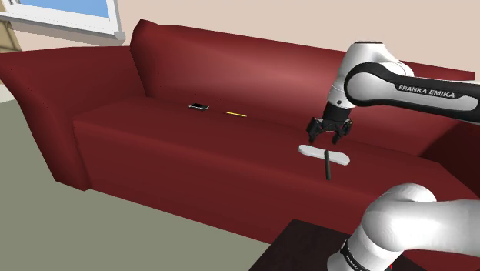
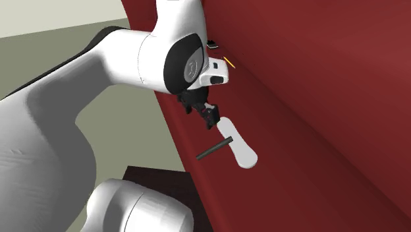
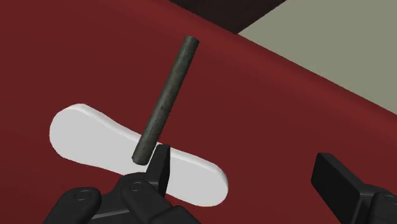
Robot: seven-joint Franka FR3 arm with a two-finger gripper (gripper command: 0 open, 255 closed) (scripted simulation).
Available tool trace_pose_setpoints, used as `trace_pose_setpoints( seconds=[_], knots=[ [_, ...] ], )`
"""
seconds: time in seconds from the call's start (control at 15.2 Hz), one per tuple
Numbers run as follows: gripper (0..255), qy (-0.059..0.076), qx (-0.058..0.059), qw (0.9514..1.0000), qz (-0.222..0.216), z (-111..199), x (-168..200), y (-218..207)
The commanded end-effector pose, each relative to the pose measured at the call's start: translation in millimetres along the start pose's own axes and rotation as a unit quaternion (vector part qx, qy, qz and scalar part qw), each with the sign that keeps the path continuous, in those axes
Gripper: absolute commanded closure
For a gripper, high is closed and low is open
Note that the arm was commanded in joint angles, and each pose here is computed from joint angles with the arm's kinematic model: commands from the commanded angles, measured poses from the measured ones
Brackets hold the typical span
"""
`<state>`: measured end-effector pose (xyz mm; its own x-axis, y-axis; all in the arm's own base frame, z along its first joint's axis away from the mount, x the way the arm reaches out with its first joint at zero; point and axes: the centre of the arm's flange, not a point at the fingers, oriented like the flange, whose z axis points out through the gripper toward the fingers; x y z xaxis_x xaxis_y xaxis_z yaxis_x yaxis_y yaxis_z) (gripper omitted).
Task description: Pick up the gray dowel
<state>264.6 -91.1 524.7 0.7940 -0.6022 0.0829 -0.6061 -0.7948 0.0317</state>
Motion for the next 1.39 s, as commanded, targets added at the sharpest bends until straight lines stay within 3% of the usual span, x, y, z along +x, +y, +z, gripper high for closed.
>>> trace_pose_setpoints(
  seconds=[0.0,0.13,0.33,0.92,0.99,1.32],
  knots=[
    [0,0.011,-0.003,0.9983,0.058,21,-1,19],
    [0,0.022,-0.005,0.9932,0.114,39,-4,37],
    [0,0.035,-0.009,0.9819,0.186,63,-11,59],
    [0,0.035,-0.009,0.9819,0.186,103,-14,58],
    [255,0.035,-0.009,0.9819,0.186,103,-14,58],
    [255,0.035,-0.009,0.9819,0.186,103,-14,59]
  ],
)
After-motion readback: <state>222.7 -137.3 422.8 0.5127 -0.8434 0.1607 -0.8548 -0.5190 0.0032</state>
